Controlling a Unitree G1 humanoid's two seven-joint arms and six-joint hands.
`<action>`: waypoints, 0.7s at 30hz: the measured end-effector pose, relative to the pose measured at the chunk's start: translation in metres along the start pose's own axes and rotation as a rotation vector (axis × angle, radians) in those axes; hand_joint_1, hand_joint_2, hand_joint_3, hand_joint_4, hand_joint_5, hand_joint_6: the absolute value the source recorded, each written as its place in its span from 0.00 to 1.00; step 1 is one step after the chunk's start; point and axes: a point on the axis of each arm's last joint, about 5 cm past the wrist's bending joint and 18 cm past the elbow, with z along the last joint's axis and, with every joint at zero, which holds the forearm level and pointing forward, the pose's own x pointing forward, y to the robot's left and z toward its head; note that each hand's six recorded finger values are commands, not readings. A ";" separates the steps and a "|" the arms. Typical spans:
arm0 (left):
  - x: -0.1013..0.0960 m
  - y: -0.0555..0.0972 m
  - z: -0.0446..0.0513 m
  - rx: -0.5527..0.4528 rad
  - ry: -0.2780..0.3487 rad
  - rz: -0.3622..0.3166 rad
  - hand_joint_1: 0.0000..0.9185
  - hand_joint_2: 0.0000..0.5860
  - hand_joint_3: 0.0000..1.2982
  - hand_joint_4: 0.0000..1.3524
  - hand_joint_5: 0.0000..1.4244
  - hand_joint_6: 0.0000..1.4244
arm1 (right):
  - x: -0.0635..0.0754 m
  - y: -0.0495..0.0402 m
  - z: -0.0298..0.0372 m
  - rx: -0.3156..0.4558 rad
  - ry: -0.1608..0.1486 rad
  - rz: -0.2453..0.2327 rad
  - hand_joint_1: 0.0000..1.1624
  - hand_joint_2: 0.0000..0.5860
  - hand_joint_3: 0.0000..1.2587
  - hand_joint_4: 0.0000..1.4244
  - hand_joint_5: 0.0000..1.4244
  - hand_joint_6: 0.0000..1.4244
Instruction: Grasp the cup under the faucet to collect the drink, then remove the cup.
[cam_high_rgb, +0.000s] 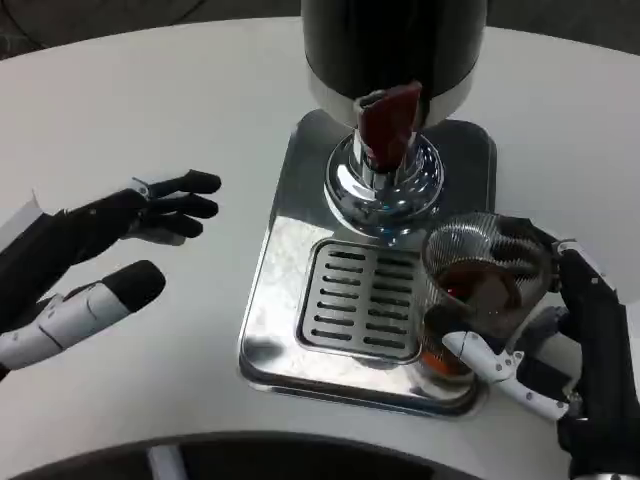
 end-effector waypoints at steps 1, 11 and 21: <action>0.000 0.000 0.0000 0.011 0.004 -0.003 0.00 0.14 0.17 0.17 0.19 0.19 | -0.001 -0.0015 -0.0002 0.000 0.003 0.001 0.73 0.32 0.68 0.70 0.87 0.79; 0.004 -0.006 -0.0021 0.039 0.034 -0.040 0.00 0.14 0.16 0.15 0.17 0.17 | -0.009 -0.0146 0.0018 -0.020 -0.017 0.007 0.73 0.32 0.69 0.72 0.88 0.81; 0.007 -0.010 -0.0024 0.098 0.071 -0.070 0.00 0.14 0.14 0.11 0.12 0.14 | -0.013 -0.0218 0.0070 -0.015 -0.025 -0.003 0.73 0.32 0.70 0.72 0.89 0.84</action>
